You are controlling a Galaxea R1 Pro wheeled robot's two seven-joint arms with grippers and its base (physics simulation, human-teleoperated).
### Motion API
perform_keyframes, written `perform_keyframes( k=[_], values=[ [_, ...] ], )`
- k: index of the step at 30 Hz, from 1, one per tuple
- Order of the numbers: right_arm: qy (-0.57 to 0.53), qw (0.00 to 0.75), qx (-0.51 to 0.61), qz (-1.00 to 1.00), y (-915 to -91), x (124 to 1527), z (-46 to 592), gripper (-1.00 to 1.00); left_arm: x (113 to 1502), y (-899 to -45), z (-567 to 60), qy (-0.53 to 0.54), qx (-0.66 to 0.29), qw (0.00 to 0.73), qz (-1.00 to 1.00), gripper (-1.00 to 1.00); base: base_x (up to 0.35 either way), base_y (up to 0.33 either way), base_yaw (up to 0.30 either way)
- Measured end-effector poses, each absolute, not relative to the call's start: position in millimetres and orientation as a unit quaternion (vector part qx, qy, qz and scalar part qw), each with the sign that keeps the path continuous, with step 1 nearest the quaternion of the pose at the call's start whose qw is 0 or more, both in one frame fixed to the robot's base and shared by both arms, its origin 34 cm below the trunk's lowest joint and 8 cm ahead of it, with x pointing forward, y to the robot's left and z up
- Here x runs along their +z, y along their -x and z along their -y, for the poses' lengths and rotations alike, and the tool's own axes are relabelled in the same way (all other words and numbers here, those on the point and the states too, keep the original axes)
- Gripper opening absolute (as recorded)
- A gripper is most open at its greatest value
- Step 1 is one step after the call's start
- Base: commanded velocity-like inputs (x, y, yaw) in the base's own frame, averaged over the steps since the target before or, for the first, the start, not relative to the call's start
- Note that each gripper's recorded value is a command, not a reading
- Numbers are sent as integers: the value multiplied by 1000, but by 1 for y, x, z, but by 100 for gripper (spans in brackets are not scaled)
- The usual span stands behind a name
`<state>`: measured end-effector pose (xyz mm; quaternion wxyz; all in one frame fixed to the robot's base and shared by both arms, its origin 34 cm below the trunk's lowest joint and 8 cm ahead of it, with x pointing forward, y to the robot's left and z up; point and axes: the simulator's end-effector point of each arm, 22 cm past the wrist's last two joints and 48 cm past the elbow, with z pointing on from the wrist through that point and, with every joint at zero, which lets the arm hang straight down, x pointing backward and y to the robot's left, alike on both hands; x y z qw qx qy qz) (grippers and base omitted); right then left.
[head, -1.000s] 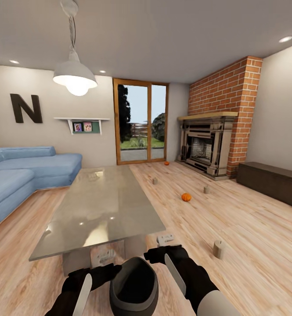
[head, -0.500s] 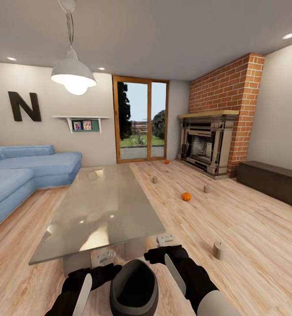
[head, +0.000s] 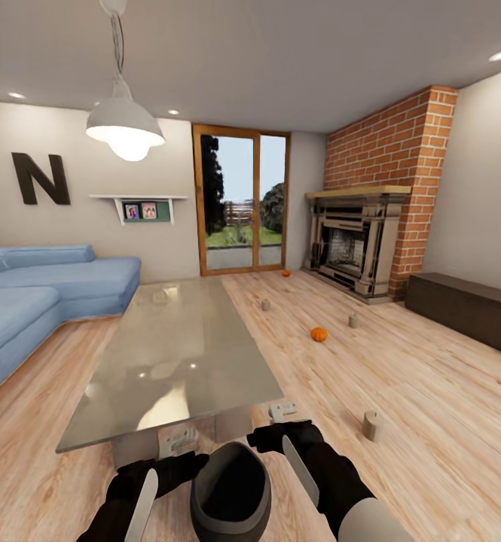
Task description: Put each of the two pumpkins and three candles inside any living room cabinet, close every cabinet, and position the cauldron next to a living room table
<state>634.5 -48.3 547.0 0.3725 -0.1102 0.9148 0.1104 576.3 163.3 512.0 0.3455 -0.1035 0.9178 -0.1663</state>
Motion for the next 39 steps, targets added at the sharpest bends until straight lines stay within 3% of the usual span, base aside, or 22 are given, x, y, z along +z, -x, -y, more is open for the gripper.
perform_keyframes(
  k=[30,39],
  values=[
    [111,326,111,-932,-637,578,49,100,551,-585,-164,107,-161,320,-928,100,-71,0,0],
    [113,304,110,-939,-634,585,50,100,544,-578,-196,126,-141,297,-936,100,-280,0,0]
  ],
)
